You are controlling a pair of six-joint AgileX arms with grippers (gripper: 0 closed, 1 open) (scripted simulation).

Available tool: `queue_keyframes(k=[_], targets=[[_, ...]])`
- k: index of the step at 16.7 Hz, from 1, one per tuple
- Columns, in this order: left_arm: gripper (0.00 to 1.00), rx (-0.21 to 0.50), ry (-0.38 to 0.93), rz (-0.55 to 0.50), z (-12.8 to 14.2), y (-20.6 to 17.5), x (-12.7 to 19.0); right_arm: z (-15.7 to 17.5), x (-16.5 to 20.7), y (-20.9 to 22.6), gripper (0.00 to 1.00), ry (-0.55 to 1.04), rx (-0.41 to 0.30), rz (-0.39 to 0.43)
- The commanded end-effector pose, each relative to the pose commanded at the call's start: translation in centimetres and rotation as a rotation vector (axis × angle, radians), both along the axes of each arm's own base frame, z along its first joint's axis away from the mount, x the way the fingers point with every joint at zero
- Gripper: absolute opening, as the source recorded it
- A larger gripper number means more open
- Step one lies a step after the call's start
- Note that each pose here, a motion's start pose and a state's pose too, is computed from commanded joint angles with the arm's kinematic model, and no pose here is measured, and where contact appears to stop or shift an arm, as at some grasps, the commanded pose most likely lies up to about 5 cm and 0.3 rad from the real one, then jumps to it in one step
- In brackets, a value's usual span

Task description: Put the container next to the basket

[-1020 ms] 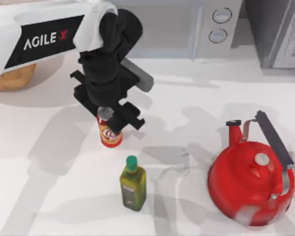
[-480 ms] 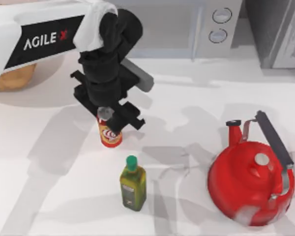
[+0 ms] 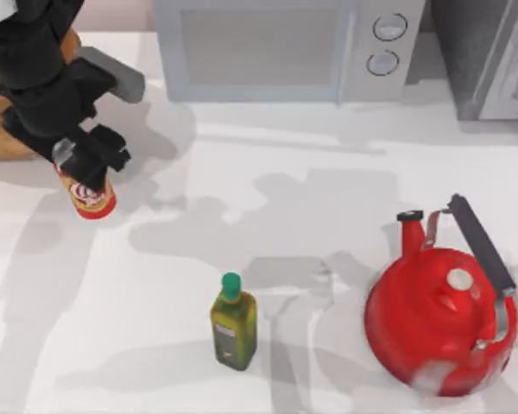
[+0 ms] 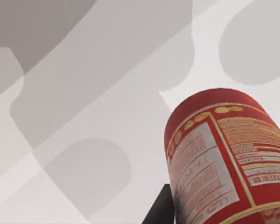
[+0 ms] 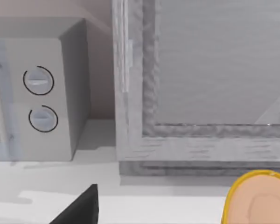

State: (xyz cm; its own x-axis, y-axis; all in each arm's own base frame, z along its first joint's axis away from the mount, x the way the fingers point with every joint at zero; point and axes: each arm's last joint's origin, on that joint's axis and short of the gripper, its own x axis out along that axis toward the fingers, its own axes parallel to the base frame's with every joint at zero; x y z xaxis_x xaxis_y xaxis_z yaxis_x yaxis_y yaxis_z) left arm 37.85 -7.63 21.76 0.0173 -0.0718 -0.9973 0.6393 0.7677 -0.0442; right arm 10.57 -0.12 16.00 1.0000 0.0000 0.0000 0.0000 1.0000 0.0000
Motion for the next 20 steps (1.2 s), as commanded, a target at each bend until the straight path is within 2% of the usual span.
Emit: queue_keyframes(k=[2,5,7,9,11,20], targets=[[0.00,-0.002,-0.004,0.133,0.7,6.3,0.0,0.0,0.0,0.0,1.00,0.000,0.000,0.000],[0.00,0.020,-0.010,0.375,0.5,15.0,-1.0,0.0,0.0,0.0,1.00,0.000,0.000,0.000],[0.00,0.041,-0.003,0.521,-0.7,19.1,-1.8,0.0,0.0,0.0,1.00,0.000,0.000,0.000],[0.00,0.060,0.018,0.626,-2.5,21.6,-2.2,0.0,0.0,0.0,1.00,0.000,0.000,0.000],[0.00,0.068,0.034,0.672,-3.7,22.5,-2.3,0.0,0.0,0.0,1.00,0.000,0.000,0.000],[0.00,0.068,0.035,0.673,-4.6,22.6,-2.3,0.0,0.0,0.0,1.00,0.000,0.000,0.000]])
